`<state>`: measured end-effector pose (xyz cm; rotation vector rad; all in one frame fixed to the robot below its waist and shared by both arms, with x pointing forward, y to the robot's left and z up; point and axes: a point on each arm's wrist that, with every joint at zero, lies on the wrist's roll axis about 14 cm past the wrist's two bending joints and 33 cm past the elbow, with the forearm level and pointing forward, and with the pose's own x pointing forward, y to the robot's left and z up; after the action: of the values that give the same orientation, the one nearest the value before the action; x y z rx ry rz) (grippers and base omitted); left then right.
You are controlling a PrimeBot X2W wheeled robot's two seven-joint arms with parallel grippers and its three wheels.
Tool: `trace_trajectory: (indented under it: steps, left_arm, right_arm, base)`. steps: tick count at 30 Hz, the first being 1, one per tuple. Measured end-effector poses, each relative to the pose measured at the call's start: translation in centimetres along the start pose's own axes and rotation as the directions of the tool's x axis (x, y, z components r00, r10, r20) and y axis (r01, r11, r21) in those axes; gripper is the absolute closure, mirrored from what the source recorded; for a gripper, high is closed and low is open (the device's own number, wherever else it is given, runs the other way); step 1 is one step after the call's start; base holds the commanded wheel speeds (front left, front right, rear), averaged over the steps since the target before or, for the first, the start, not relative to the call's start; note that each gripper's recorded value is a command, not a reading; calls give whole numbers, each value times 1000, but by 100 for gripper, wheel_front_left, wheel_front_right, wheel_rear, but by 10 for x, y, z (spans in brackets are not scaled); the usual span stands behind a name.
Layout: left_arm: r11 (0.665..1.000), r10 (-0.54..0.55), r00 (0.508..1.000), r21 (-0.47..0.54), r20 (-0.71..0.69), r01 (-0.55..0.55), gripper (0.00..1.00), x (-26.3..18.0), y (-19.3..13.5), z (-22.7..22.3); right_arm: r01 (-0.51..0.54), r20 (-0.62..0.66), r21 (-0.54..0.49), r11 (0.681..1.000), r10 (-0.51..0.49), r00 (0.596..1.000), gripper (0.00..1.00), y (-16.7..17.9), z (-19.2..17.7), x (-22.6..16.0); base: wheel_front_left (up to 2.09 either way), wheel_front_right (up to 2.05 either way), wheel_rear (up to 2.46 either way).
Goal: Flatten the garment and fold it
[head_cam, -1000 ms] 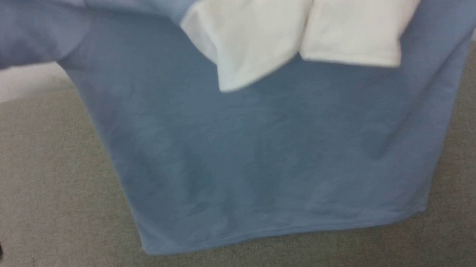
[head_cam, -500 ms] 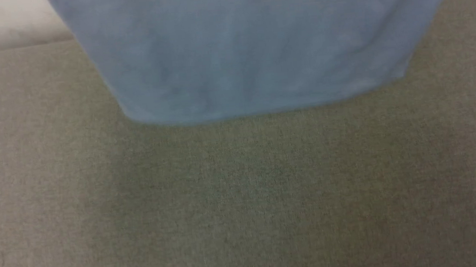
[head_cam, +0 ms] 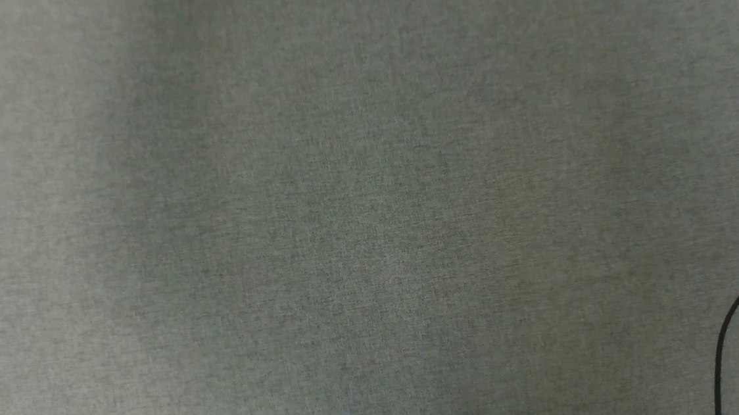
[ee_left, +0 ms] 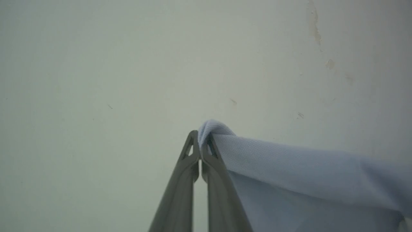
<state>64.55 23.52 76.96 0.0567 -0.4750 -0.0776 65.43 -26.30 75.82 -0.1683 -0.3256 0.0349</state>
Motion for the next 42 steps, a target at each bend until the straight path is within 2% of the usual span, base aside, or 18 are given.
trace_trajectory:
  steps: [5, 9, 14, 19, 23, 27, 30, 32, 39, 42]
  left_arm:
    - [1000, -1, 996, -10, -90, 1, 100, -4, -1, -57]
    - [1000, -5, 982, 4, -189, 6, 100, -26, 3, -100]
    - [1000, -10, 948, 13, -318, 15, 100, -73, 3, -141]
    - [1000, -13, 887, 14, -461, 21, 100, -141, 4, -171]
    - [999, -18, 824, 15, -566, 32, 100, -197, 7, -181]
    - [999, -1, 796, 41, -606, 32, 100, -232, 17, -168]
    - [999, -3, 764, 39, -646, 37, 100, -257, 22, -157]
    - [999, -14, 729, 26, -685, 44, 100, -276, 21, -154]
    - [997, -67, 583, -36, -809, 66, 100, -350, 10, -142]
    - [997, -69, 545, -47, -835, 54, 100, -376, 9, -135]
  right_arm:
    - [-39, -64, 13, 999, 40, 997, 100, 22, -53, 6]
    - [-84, -137, 26, 996, 86, 987, 100, 42, -95, -6]
    - [-129, -245, 59, 990, 140, 959, 100, 58, -136, -43]
    - [-165, -361, 68, 984, 179, 915, 100, 60, -163, -99]
    - [-193, -462, 54, 980, 196, 865, 100, 55, -177, -148]
    - [-200, -571, 47, 979, 190, 799, 100, 44, -185, -196]
    - [-192, -619, 50, 980, 181, 764, 100, 36, -178, -220]
    - [-187, -648, 61, 980, 181, 740, 100, 34, -174, -236]
    - [-155, -765, 125, 980, 195, 614, 100, 30, -172, -305]
    - [-131, -797, 131, 983, 183, 576, 100, 24, -169, -330]
  base:
    - [0, 0, 0]
    - [0, 0, 0]
    - [0, 0, 0]
    - [0, 0, 0]
    - [0, 0, 0]
    - [0, 0, 0]
    - [0, 0, 0]
    - [0, 0, 0]
    - [0, 0, 0]
    - [0, 0, 0]
